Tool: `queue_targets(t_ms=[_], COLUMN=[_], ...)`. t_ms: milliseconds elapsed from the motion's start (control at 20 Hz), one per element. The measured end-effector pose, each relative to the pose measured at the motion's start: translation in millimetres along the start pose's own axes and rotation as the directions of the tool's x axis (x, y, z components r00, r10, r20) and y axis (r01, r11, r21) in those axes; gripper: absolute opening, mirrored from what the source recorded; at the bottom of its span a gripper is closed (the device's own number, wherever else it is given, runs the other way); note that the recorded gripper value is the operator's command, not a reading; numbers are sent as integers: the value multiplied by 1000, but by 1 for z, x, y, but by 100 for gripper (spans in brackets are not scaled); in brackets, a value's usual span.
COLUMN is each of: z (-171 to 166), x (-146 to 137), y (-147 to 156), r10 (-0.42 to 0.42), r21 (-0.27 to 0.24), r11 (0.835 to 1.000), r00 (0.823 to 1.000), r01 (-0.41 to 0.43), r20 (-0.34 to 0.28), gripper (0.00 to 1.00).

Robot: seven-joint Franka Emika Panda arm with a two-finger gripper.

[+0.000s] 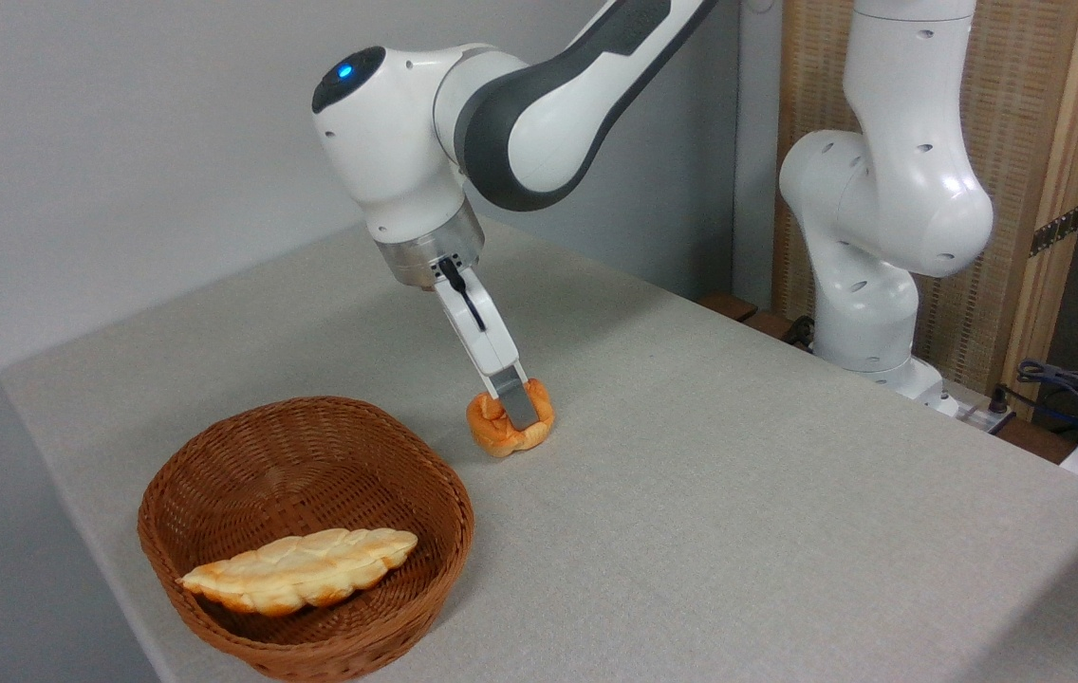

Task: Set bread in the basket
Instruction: 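Lift the orange roll and carry it over the wicker basket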

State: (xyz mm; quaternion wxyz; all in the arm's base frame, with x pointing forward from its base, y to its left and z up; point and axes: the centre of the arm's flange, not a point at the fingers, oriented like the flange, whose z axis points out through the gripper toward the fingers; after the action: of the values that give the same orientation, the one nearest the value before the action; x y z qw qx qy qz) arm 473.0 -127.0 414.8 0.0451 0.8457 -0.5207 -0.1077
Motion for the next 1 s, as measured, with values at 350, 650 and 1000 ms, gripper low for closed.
queue_targets(t_ms=[350,650,1000], z=[-74,-111,-102], x=[-42,-38,-23], y=[-27,-51,-73], r10=[-84,-79,-63], r21=[78,226,295], r11=[993,965,943], r00=[990,966,952], r01=[93,136,156], r20=[-112,-247,-301], gripper=[37,95,100])
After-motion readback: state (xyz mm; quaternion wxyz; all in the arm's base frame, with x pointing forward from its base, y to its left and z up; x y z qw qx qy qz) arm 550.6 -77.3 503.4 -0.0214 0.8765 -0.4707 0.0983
